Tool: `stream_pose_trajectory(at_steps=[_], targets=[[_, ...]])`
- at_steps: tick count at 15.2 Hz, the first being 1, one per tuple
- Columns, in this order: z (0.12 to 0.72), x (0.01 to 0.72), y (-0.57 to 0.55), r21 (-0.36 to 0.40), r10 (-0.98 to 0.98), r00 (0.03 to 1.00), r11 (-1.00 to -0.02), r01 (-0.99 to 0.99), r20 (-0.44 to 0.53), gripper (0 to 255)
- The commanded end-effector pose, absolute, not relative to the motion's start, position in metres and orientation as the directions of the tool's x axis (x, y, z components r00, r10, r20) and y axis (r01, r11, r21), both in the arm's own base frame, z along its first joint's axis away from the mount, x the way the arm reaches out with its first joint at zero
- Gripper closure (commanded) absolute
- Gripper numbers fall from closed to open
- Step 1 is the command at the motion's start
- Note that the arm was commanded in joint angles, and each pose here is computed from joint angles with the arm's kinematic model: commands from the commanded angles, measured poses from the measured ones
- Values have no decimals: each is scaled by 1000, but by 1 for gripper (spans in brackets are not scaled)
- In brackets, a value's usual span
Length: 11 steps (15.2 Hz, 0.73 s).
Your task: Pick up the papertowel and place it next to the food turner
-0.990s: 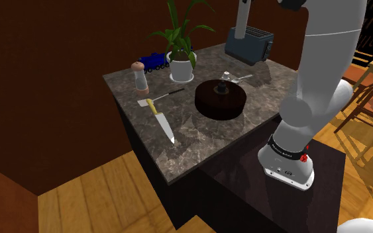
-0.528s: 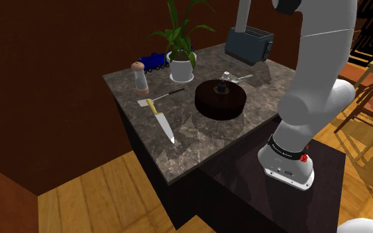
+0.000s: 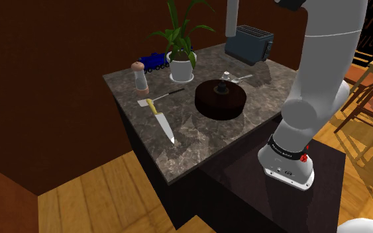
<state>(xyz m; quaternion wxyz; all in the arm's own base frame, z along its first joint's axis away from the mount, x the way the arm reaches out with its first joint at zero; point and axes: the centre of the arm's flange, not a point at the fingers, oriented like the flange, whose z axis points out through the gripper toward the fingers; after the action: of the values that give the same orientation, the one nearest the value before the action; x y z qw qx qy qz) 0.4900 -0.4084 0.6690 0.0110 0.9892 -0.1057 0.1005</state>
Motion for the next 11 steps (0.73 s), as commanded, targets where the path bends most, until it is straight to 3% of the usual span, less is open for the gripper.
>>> stream_pose_trajectory(at_steps=[1, 11], targets=[[660, 503, -386, 1, -207, 957, -977, -211, 202, 255], [614, 576, -286, 1, -207, 957, -977, -211, 202, 255]])
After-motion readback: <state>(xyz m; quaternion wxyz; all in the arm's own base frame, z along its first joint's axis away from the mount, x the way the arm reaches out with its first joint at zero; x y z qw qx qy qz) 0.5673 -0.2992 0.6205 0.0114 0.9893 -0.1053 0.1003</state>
